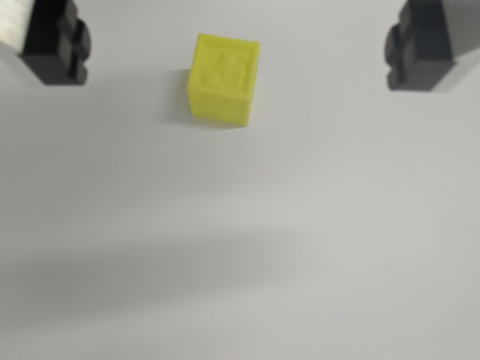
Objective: Pick yellow cube
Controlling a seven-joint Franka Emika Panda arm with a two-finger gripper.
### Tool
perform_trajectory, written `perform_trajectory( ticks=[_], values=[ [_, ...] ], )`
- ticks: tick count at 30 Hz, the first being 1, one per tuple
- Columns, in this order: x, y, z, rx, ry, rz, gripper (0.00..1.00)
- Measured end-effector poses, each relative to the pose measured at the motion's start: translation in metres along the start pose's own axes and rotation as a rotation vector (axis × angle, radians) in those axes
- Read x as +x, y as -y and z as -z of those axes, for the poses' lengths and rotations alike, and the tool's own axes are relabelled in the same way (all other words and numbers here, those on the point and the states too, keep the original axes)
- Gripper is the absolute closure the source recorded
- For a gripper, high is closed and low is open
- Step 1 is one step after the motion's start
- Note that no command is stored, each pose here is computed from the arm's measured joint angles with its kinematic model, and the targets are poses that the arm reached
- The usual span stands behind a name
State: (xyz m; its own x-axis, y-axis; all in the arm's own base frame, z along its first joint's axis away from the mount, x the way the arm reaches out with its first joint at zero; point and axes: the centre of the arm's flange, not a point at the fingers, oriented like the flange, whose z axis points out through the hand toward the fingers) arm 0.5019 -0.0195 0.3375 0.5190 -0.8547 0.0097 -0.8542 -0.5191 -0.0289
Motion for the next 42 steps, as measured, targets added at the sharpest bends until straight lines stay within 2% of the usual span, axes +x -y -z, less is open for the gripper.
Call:
perform_trajectory(
  ticks=[42],
  values=[
    [-0.045, -0.054, -0.103, -0.0174, 0.0049, -0.071, 0.0]
  ],
)
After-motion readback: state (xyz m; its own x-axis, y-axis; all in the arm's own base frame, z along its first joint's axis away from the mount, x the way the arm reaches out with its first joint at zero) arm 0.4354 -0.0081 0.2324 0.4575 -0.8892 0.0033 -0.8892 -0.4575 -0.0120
